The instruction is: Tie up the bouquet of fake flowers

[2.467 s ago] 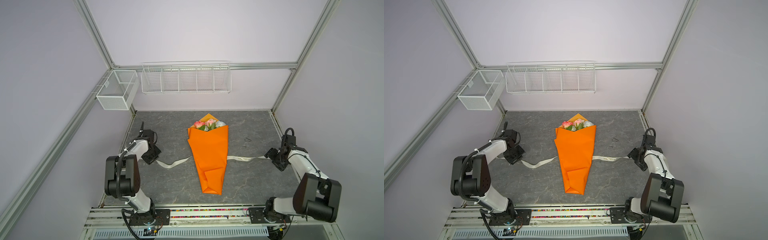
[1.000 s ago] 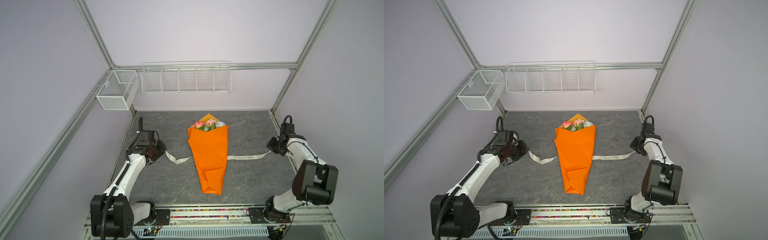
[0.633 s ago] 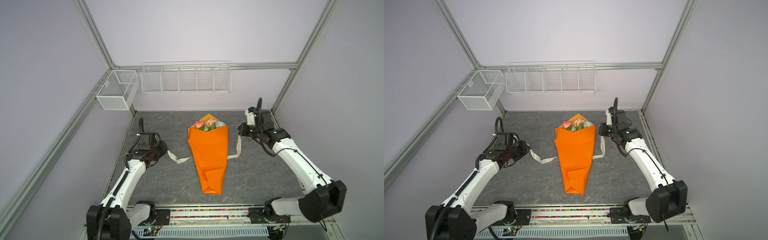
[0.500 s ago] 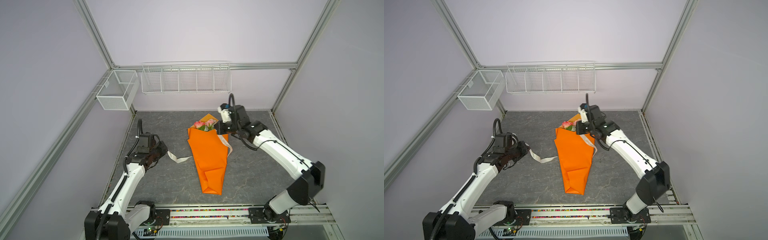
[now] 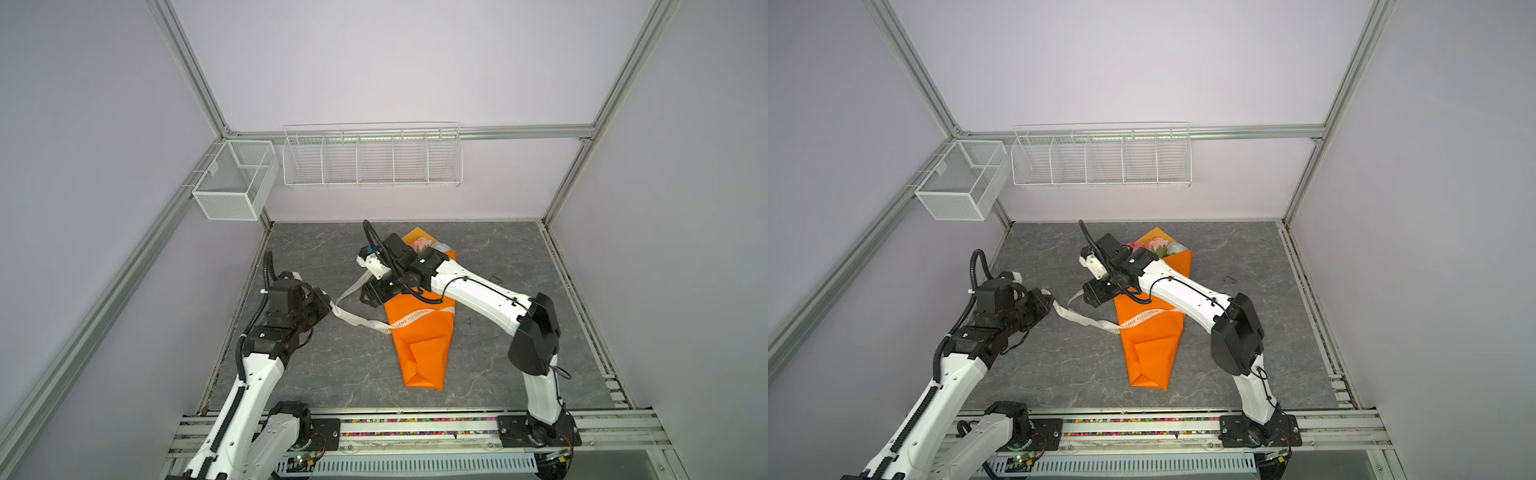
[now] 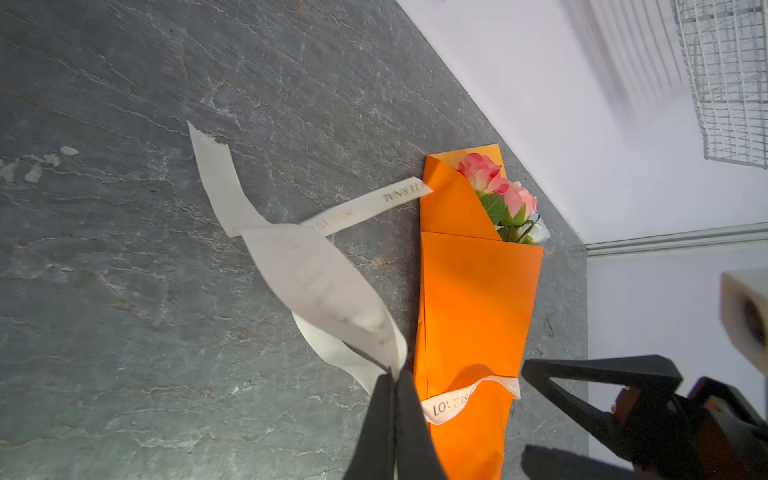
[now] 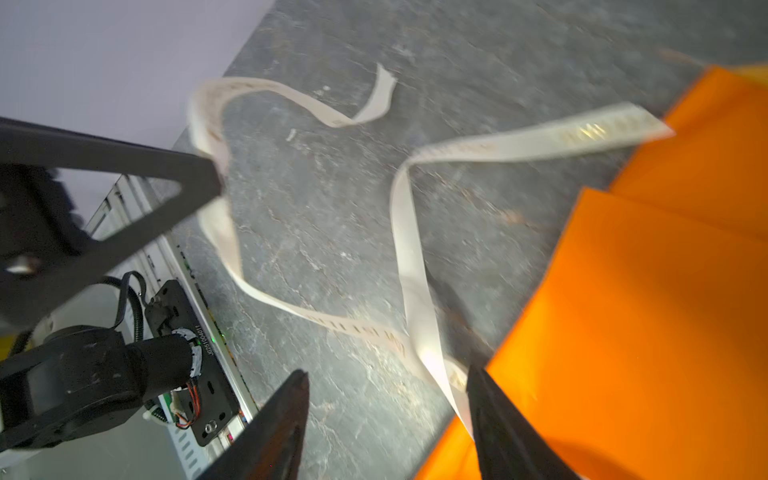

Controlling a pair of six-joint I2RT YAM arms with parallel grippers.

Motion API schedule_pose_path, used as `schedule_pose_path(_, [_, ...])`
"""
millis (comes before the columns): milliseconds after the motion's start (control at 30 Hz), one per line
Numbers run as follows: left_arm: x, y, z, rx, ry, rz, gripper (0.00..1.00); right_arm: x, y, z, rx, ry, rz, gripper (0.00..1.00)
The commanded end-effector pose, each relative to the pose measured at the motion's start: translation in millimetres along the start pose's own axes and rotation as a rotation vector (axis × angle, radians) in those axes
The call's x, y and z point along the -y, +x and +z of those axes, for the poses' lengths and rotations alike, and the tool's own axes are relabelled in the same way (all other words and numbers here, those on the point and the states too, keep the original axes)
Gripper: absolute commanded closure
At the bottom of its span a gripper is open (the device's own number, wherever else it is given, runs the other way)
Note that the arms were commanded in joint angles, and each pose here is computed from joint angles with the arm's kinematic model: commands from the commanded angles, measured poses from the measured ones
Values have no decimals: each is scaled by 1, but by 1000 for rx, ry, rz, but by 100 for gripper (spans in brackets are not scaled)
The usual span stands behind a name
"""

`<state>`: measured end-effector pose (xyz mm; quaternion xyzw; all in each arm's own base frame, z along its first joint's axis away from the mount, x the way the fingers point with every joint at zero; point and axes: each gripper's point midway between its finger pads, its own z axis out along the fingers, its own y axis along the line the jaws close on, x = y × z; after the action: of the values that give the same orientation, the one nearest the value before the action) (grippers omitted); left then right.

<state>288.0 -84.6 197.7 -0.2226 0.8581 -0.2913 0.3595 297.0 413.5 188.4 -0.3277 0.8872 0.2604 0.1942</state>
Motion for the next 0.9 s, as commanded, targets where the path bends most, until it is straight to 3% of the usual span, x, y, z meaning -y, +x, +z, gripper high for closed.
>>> schedule_pose_path(0, [30,0,-1,-23,107,73,100,20,-10,-56,157,-10,54,34])
schedule_pose_path(133, [75,16,5,-117,148,262,100,38,10,-88,305,9,38,35])
schedule_pose_path(267, [118,48,22,-239,153,453,100,56,29,-117,459,114,-4,35])
schedule_pose_path(400, [159,81,45,-365,207,620,100,109,55,-147,519,258,248,35])
schedule_pose_path(567, [189,120,75,-559,243,799,100,137,77,-150,507,135,390,33])
schedule_pose_path(667, [205,133,76,-616,292,864,100,134,73,-140,493,33,337,32])
schedule_pose_path(867, [206,141,76,-661,324,894,100,146,64,-97,488,21,158,27])
